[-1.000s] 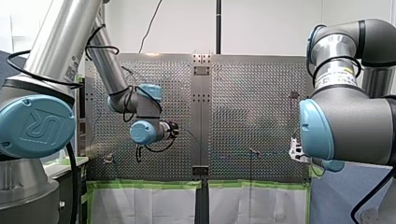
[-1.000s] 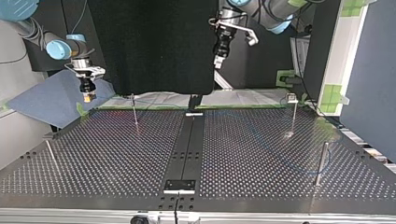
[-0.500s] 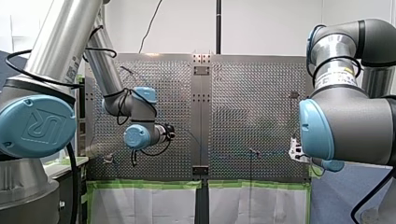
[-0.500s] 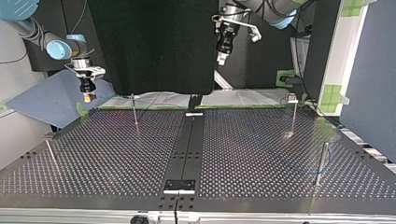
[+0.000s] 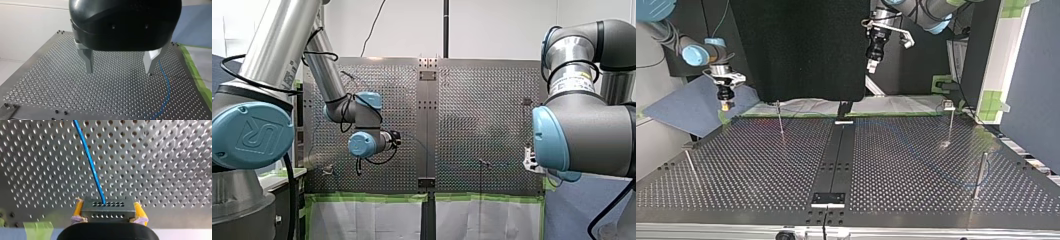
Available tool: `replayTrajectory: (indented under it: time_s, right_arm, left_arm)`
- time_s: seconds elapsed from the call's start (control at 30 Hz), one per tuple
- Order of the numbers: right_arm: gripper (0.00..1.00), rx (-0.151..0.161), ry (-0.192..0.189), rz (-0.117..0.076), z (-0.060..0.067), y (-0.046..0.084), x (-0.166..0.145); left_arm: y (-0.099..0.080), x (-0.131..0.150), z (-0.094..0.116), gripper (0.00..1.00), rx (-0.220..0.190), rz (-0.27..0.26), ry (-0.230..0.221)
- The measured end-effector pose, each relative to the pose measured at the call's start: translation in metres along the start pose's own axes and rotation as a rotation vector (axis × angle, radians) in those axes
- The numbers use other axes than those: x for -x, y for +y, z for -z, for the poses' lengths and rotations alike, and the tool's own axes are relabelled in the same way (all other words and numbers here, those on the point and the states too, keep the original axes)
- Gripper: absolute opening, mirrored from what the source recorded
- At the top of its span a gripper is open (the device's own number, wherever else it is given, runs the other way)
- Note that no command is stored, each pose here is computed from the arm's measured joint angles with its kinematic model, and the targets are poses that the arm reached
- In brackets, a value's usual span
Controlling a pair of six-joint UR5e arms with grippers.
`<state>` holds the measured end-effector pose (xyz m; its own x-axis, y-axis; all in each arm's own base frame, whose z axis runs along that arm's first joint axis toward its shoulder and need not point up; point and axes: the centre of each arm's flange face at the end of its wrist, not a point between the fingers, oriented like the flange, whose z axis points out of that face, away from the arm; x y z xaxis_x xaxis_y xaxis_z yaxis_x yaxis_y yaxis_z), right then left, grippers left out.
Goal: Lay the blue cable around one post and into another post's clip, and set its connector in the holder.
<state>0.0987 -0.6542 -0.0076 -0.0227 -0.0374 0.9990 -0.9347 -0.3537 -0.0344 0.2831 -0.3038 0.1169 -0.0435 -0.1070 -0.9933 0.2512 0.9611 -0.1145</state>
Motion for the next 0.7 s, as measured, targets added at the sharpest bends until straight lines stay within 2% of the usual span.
replayTrajectory:
  time_s: [0.13,0.23,0.43,0.7]
  right_arm:
    - [0.00,0.024,-0.012,0.028,-0.001,0.005,-0.010]
    - [0.00,0.032,-0.016,0.036,-0.001,0.006,-0.021]
    - [0.00,0.030,-0.016,0.028,-0.002,0.004,-0.051]
    - [0.00,0.013,0.017,0.007,-0.007,-0.007,-0.092]
  left_arm:
    - [0.000,0.000,0.000,1.00,0.001,-0.001,0.002]
    - [0.000,0.000,0.000,1.00,0.001,-0.001,0.003]
    - [0.001,0.000,0.000,1.00,0.002,-0.001,0.003]
    - [0.001,0.000,0.000,1.00,0.001,-0.001,0.003]
